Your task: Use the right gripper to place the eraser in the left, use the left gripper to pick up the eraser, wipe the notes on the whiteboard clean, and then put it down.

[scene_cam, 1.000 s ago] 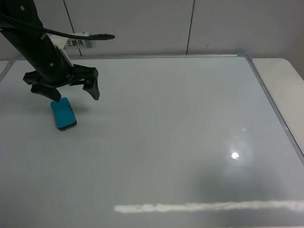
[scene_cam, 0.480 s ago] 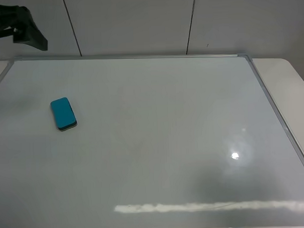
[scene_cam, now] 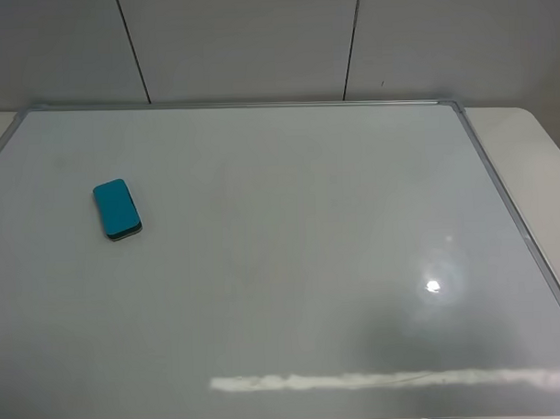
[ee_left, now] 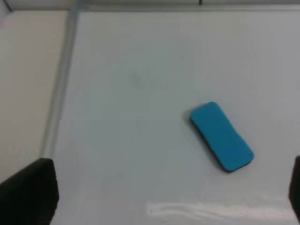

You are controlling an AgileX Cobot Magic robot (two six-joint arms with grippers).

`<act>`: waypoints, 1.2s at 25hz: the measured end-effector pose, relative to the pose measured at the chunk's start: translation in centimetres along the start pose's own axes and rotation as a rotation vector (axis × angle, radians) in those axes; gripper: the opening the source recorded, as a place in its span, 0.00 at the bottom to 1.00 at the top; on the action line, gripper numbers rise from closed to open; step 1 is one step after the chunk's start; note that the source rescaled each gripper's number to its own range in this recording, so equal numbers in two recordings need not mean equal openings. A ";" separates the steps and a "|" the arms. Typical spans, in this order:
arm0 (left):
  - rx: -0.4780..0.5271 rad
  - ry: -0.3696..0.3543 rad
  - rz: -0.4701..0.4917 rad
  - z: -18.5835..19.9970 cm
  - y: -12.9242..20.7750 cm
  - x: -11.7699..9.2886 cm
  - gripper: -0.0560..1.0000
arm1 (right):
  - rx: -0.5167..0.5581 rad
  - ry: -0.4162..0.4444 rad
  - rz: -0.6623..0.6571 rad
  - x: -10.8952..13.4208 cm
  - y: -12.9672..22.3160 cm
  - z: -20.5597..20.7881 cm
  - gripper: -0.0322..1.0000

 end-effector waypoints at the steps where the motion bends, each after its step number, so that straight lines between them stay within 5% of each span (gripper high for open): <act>1: -0.021 -0.012 -0.005 1.2 0.4 0.0 1.00 | 0.000 0.000 0.000 0.0 0.0 0.0 0.99; 14: -0.199 -0.045 -0.023 7.2 7.7 -1.7 1.00 | 0.000 0.000 0.000 0.0 0.0 0.0 0.99; 20: -0.084 -0.009 -0.013 5.7 10.5 -2.3 1.00 | -0.002 0.000 0.000 0.0 0.0 0.0 0.99; 30: -0.077 -0.021 -0.003 5.6 10.6 -2.1 1.00 | -0.003 0.000 0.000 0.0 0.0 0.0 0.99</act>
Point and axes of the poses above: a point on each arm's last joint axis where the gripper is mounted, z pointing back along that axis away from the gripper, x along the wrist's bending axis when the last joint is at zero, y = z × x, the point moved 7 cm from there along -z, pointing out along that axis toward the gripper, and after that the axes turned 7 degrees about -z, right-handed, at the moved point
